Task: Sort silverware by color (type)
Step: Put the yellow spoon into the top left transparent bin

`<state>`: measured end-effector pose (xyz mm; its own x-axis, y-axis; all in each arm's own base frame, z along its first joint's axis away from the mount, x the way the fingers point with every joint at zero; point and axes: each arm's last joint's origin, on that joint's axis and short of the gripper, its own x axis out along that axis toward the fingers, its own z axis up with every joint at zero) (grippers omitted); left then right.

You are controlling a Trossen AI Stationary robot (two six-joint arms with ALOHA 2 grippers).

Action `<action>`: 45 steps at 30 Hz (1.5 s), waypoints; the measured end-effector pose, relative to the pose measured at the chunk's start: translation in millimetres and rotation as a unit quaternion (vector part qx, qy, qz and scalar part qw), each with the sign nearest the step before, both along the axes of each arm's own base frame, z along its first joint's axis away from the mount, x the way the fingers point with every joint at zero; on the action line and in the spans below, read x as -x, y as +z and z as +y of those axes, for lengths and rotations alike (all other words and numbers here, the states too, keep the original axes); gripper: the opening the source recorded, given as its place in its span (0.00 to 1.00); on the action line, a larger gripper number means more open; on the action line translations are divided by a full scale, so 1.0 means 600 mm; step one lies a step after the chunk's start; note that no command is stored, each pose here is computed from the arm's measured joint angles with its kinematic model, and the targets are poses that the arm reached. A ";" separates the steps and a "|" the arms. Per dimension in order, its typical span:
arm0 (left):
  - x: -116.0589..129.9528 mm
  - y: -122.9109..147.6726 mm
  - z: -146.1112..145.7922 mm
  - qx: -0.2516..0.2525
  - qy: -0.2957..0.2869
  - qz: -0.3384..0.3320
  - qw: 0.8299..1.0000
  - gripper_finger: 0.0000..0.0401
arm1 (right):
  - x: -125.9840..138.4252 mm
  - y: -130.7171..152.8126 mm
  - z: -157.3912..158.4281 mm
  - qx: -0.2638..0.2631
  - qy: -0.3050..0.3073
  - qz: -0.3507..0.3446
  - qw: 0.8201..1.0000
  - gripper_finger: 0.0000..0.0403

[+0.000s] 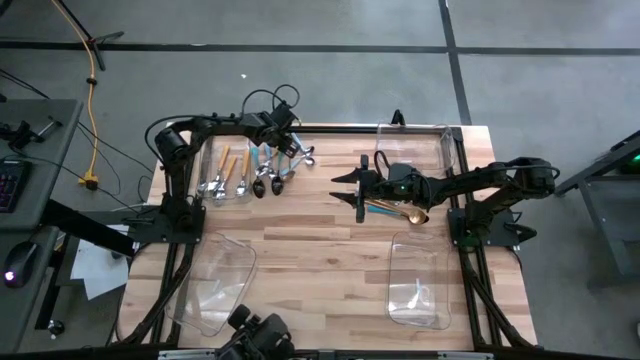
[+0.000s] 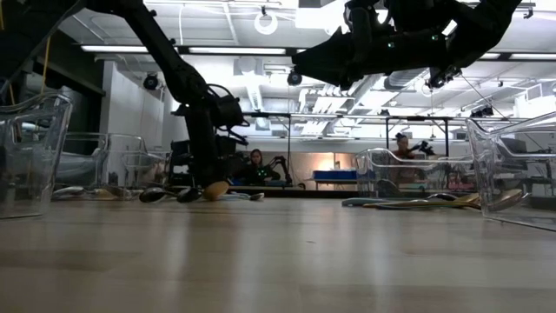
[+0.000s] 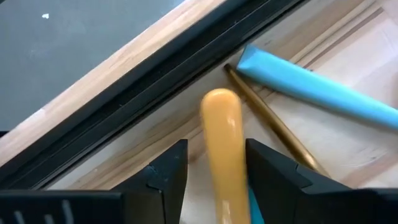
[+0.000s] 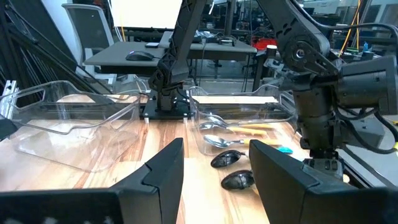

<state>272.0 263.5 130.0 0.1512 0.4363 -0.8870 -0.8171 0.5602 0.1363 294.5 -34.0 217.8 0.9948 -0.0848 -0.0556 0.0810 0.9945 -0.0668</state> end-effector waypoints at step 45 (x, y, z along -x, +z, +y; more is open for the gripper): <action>-0.006 0.198 -0.062 -0.139 -0.102 -0.226 0.959 0.13 | 0.000 0.000 0.000 0.001 0.000 0.001 1.000 0.42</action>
<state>275.8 226.6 249.0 0.6001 0.5661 -0.5652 -0.7048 0.7084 -0.0388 294.5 -34.0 217.7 0.9948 -0.0849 -0.0568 0.0809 0.9943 -0.0695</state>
